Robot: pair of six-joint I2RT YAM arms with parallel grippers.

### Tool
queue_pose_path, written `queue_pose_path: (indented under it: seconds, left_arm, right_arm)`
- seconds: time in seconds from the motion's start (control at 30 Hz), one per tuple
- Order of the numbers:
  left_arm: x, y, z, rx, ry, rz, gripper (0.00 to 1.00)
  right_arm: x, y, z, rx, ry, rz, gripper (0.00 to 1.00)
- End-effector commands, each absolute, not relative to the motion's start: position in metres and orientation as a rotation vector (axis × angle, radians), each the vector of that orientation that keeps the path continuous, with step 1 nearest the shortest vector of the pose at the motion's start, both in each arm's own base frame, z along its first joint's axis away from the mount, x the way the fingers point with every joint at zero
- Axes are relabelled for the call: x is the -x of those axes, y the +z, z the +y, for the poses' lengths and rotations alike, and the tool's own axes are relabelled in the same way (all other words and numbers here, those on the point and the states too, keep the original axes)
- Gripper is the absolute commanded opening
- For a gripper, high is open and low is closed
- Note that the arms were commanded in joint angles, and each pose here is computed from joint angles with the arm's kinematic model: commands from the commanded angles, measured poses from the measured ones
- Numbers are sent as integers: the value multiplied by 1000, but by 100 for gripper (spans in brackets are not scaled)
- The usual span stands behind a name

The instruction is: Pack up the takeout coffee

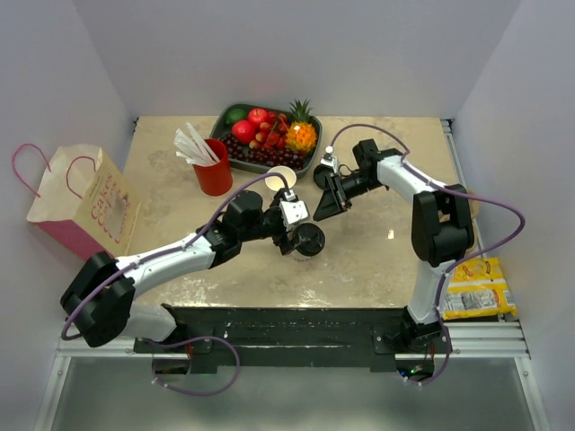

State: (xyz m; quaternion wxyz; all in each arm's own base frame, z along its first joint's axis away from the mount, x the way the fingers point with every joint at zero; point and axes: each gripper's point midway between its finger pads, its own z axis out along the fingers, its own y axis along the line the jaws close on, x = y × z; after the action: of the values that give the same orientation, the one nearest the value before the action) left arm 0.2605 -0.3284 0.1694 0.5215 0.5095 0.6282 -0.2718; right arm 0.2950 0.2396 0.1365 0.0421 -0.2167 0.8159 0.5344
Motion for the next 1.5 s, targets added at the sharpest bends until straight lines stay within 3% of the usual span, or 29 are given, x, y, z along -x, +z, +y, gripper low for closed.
queue_pose_path:
  seconds: [0.0,0.47,0.83,1.03,1.47]
  left_arm:
    - [-261,193,-342,-1203,-696,1433,89]
    - [-270,184,-336,-1180,-641,1485,88]
    - [-272,178,-329,-1181,-603,1530,88]
    - [-271,176,-327,-1181,-598,1537,88]
    - [-277,179,-327,-1164,-580,1540,88]
  right_arm:
    - [-301,143,237,690,1561,2460,35]
    - [-304,149,235,702,1503,2433,35]
    - [-320,157,208,765,1183,2394,35]
    - [-307,156,174,995,839,2296,26]
    - [-244,118,199,1471,768,2133,8]
